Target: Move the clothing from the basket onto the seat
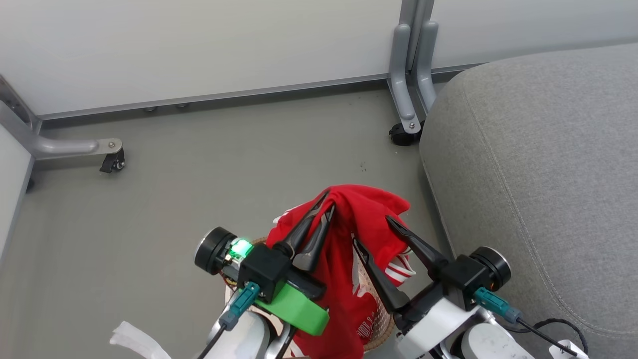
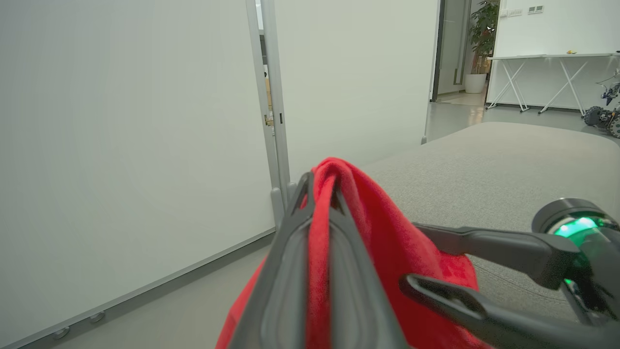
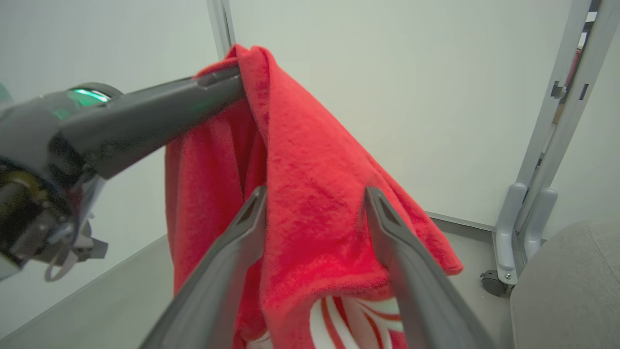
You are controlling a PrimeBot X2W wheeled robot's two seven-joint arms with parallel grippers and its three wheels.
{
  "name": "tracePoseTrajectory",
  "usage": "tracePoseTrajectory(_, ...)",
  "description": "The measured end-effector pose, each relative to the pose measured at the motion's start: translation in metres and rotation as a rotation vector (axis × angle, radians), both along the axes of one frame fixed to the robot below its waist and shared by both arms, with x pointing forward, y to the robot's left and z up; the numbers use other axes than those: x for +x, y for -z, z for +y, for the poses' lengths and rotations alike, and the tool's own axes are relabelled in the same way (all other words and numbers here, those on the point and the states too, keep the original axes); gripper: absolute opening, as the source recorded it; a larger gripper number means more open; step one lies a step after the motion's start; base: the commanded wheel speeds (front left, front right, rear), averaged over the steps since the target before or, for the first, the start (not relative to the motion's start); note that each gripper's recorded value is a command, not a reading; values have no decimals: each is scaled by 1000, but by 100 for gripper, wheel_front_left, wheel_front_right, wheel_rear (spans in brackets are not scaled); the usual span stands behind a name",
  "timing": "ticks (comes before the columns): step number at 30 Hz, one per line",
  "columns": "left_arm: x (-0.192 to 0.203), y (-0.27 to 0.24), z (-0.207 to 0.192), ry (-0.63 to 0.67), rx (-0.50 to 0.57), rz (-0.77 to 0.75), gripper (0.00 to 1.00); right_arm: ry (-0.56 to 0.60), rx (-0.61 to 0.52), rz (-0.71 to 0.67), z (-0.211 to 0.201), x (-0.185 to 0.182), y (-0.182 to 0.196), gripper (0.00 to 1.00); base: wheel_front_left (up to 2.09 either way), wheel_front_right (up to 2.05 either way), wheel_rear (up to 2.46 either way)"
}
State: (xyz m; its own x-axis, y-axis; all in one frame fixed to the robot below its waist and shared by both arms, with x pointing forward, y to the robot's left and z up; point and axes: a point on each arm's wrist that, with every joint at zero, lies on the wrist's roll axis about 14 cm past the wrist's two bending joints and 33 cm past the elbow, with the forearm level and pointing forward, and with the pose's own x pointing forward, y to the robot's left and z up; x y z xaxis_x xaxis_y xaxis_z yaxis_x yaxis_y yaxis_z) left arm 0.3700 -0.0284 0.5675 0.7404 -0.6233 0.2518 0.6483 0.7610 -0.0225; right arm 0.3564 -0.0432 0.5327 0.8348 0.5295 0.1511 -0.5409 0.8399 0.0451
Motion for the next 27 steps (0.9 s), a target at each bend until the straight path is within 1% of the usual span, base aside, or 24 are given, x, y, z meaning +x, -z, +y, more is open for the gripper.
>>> tracePoseTrajectory(2,-2,0,-3,14,1,-1,0,-11,-18,14,1,2,6,100,0,0,0)
tracePoseTrajectory(6,-5,1,-4,27,1,1,0,-7,-18,33,1,5,12,100,0,0,0)
tracePoseTrajectory(10,-6,11,-5,45,24,24,0,-14,-21,56,4,6,19,100,0,0,0)
tracePoseTrajectory(11,-6,13,-5,50,30,28,0,-11,-21,58,3,7,20,91,0,0,0)
tracePoseTrajectory(12,-6,14,-6,52,31,30,0,-9,-20,58,3,7,20,41,0,0,0)
tracePoseTrajectory(13,-7,14,-6,56,31,30,0,-5,-22,55,2,9,19,23,0,0,0)
tracePoseTrajectory(14,-7,13,-7,61,31,29,0,2,-23,51,0,10,18,0,0,0,0)
tracePoseTrajectory(20,-6,13,-8,71,37,29,0,16,-28,55,-3,12,20,0,0,0,0)
tracePoseTrajectory(27,-2,17,-4,54,45,40,0,43,2,61,-8,17,18,0,0,0,0)
